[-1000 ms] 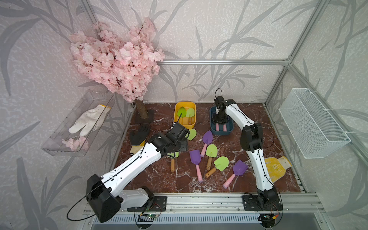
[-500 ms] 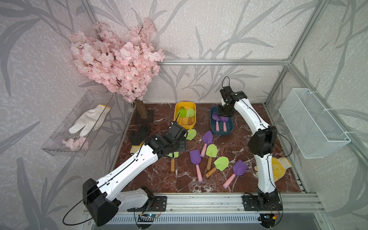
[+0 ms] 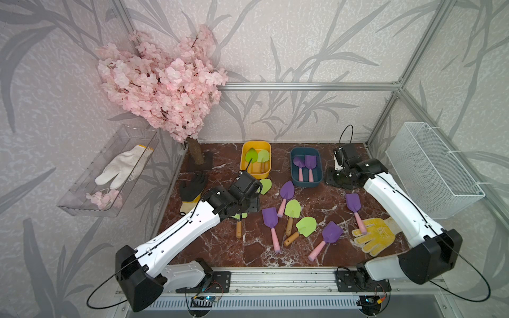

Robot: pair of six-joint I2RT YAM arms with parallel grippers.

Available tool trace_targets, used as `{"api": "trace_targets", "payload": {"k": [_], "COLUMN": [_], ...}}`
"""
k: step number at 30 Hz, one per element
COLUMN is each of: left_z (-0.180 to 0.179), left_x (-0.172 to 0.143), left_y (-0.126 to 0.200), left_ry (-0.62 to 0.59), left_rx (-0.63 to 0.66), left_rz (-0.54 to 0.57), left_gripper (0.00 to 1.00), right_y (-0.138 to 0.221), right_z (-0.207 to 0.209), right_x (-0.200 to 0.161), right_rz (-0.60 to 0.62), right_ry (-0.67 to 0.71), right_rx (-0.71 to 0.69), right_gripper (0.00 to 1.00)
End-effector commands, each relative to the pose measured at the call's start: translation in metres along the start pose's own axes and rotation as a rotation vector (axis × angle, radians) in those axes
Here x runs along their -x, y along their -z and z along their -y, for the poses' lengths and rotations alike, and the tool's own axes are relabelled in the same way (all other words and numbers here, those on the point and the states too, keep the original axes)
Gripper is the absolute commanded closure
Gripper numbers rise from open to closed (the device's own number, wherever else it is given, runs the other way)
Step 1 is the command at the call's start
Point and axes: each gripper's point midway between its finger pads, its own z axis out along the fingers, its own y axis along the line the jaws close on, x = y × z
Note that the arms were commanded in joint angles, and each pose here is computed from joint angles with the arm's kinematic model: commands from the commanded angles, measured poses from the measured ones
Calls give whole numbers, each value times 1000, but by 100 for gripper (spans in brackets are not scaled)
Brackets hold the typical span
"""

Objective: Sort the small shovels by color and place them into the storage box
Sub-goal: Pick up the shovel from the center of the board.

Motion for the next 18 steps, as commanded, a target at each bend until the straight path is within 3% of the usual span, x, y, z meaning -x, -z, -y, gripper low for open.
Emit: {"api": "trace_targets", "payload": {"k": [1,8,14,18], "left_z": [7,30,76,112], "left_x": [0,-12,-39,-54], "left_y": [4,-9,-29,-47], "left_ry": [-6,-31,-113,-143], "left_rx": [7,-12,-72,-116], "left_rz": [-11,-47,-135,-172], "left_gripper": [31,33,41,42], "right_y": [-1,-9,-14,-13], "right_z": [16,41,52,56], "right_x": [-13,-53,-67,-67], "right_rz": [-4,-57,-85,-77], "right_ry": [-26,-47,-62,-72], "right_rx": [-32,-52,-61,-58], "right_gripper": [50,50,50,50]}}
